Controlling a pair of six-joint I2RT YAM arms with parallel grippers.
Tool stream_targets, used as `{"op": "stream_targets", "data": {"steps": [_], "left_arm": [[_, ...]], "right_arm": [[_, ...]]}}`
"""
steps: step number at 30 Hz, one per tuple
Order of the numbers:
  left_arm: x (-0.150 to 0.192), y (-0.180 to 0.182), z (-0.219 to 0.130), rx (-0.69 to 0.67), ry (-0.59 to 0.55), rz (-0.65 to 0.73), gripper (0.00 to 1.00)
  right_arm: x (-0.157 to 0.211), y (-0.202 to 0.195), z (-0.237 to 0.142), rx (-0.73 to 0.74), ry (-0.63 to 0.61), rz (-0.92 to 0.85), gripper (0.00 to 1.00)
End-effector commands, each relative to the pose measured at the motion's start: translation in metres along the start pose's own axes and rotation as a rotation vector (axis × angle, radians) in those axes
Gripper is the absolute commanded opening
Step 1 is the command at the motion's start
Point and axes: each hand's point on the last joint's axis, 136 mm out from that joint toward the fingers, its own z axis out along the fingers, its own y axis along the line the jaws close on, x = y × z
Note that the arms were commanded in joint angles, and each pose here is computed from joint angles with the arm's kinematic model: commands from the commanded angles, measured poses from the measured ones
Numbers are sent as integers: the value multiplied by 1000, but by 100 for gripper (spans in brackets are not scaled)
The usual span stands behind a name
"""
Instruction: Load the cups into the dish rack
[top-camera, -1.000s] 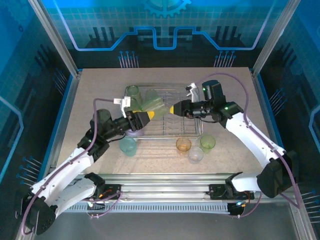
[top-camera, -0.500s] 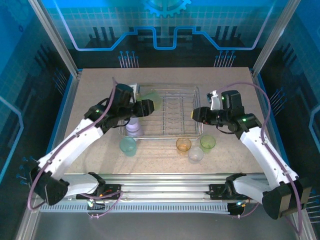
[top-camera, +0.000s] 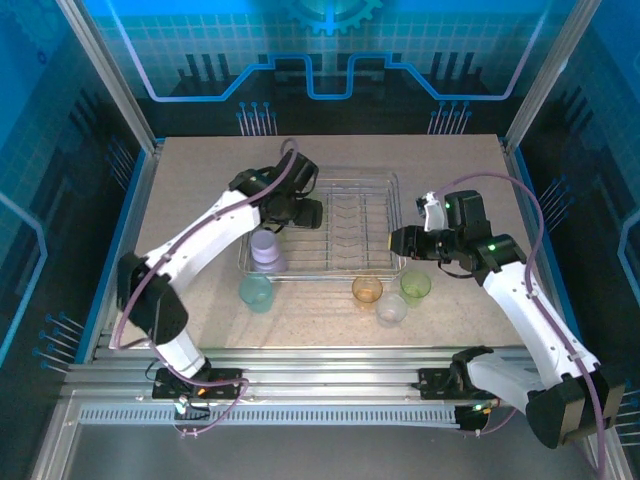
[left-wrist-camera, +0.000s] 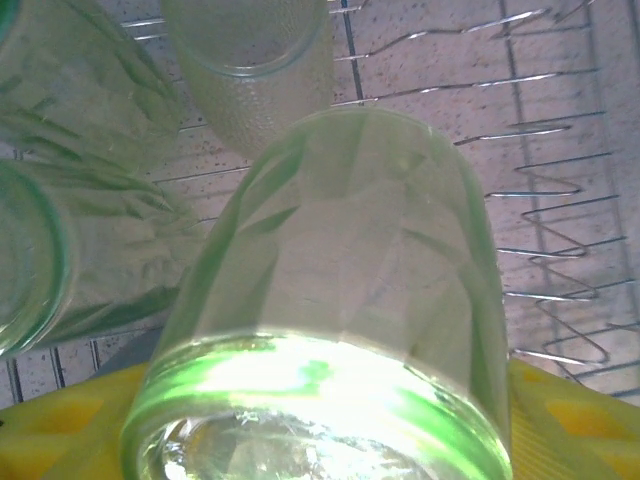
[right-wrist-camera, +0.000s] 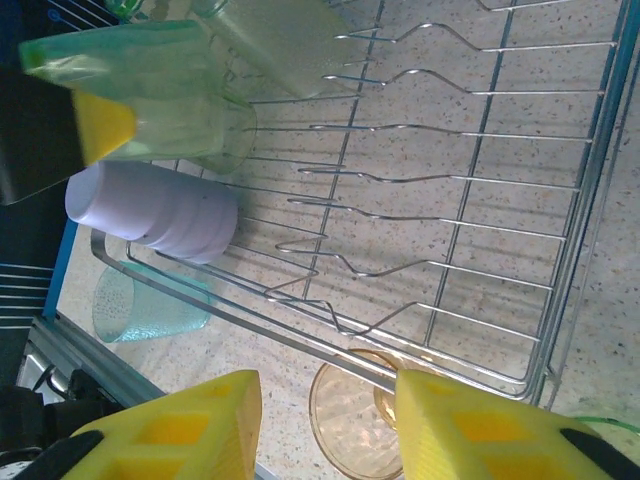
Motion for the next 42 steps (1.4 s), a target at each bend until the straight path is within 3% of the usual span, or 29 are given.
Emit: {"op": "stream_targets", "data": {"steps": [1, 12, 28, 42], "left_arm": [[7, 6, 8, -71, 75, 79, 27], [-4, 12, 43, -183, 147, 164, 30], [-14, 19, 74, -186, 187, 154, 34], [-16, 22, 93, -188, 206, 156, 55]], "right_arm": [[5, -10, -4, 36, 6, -15, 40], [5, -14, 0, 47, 18, -18, 40], [7, -20, 2, 66, 33, -18, 40], [9, -20, 1, 66, 33, -2, 40]]}}
